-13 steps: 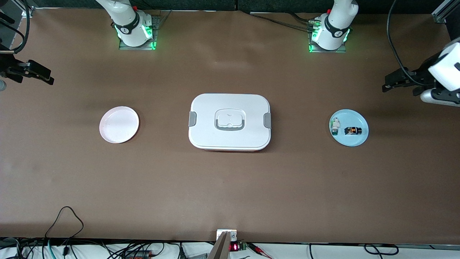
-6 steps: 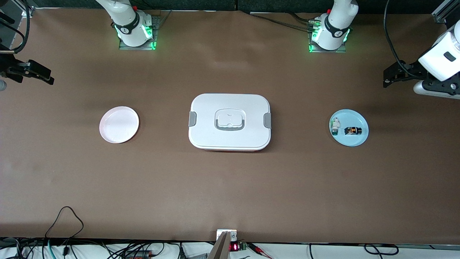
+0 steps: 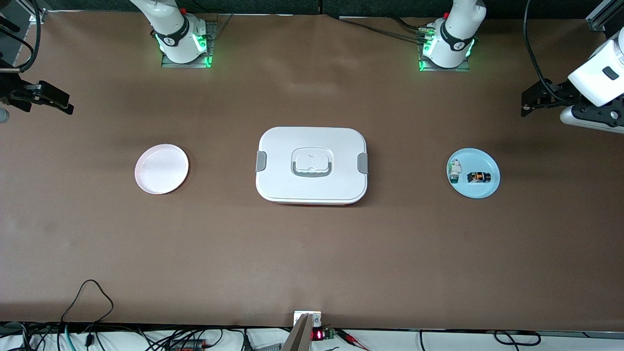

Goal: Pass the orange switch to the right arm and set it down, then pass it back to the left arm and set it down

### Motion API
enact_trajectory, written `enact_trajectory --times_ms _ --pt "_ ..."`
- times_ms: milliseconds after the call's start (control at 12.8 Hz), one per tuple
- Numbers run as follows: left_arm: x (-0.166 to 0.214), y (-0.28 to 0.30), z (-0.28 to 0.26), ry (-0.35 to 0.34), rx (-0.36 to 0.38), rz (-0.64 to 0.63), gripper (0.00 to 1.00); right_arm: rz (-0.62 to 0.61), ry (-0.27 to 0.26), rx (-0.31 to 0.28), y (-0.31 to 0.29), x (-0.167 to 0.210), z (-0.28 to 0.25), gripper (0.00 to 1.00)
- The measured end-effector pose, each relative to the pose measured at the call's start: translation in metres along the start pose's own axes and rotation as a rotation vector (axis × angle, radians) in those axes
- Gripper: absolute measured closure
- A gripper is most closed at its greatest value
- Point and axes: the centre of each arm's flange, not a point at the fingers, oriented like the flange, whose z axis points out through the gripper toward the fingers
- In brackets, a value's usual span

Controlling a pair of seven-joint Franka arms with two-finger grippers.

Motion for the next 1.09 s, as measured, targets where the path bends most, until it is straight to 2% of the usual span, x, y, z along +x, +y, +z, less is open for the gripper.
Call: enact_trajectory --times_ms 390,702,1092 --pt "0.002 -0.001 0.000 0.005 -0.003 0.001 0.00 0.000 0.000 0.000 0.000 0.000 0.000 0.00" --pt "0.001 -0.011 -0.001 0.014 -0.054 -0.033 0.00 0.000 -0.001 0.000 0.000 0.000 0.000 0.00" --pt "0.003 -0.010 0.002 0.009 -0.056 -0.068 0.00 0.000 -0.001 0.000 0.000 0.000 0.000 0.00"
